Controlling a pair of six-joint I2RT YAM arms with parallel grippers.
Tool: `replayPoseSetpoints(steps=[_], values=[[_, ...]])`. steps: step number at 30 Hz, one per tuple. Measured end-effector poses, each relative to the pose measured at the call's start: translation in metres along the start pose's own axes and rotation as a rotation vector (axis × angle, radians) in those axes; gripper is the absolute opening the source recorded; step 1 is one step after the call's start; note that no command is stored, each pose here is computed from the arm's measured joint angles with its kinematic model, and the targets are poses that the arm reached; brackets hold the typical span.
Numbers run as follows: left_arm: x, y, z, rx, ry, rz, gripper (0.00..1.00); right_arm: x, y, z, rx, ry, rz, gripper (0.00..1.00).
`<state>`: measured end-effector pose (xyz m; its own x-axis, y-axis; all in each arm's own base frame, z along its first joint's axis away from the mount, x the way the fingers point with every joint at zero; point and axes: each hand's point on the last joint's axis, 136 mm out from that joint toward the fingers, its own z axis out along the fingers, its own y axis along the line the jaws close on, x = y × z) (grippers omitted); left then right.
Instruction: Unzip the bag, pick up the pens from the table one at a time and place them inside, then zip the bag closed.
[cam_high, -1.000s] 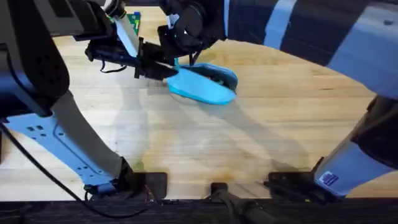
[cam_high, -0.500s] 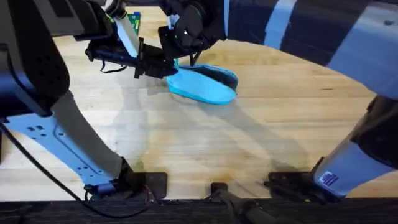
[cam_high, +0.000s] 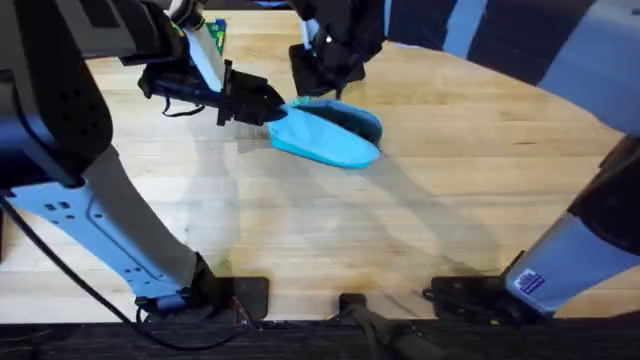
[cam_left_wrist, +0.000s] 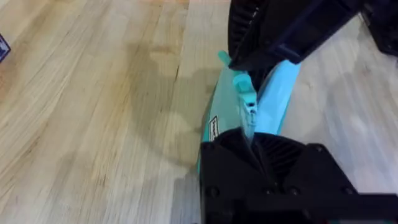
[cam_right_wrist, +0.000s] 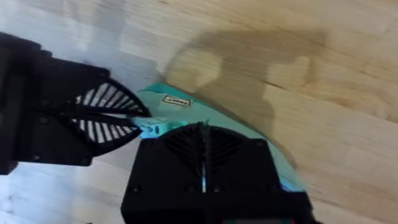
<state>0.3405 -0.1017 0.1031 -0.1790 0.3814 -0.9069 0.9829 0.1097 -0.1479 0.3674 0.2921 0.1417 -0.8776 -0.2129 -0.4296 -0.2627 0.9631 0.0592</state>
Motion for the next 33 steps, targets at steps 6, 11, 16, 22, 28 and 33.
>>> replayPoseSetpoints(steps=[6, 11, 16, 22, 28, 33], values=[[0.000, 0.000, 0.000, 0.001, 0.002, 0.000, 0.042, 0.002, -0.028, 0.002, 0.038, 0.044, 0.014, 0.030], [0.000, 0.000, -0.001, -0.001, 0.002, -0.001, 0.042, -0.003, -0.061, 0.004, 0.090, 0.057, 0.026, 0.030], [0.001, 0.000, -0.001, -0.001, 0.002, -0.001, 0.042, -0.001, -0.085, 0.004, 0.135, 0.084, 0.028, 0.030], [0.000, 0.000, -0.001, -0.001, 0.002, -0.001, 0.042, 0.001, -0.100, 0.004, 0.161, 0.102, 0.039, 0.030], [0.001, 0.000, -0.001, -0.001, 0.002, -0.001, 0.042, 0.001, -0.100, 0.004, 0.162, 0.103, 0.035, 0.030], [0.001, 0.000, -0.001, -0.001, 0.002, -0.001, 0.042, 0.001, -0.100, 0.004, 0.162, 0.104, 0.034, 0.030]])
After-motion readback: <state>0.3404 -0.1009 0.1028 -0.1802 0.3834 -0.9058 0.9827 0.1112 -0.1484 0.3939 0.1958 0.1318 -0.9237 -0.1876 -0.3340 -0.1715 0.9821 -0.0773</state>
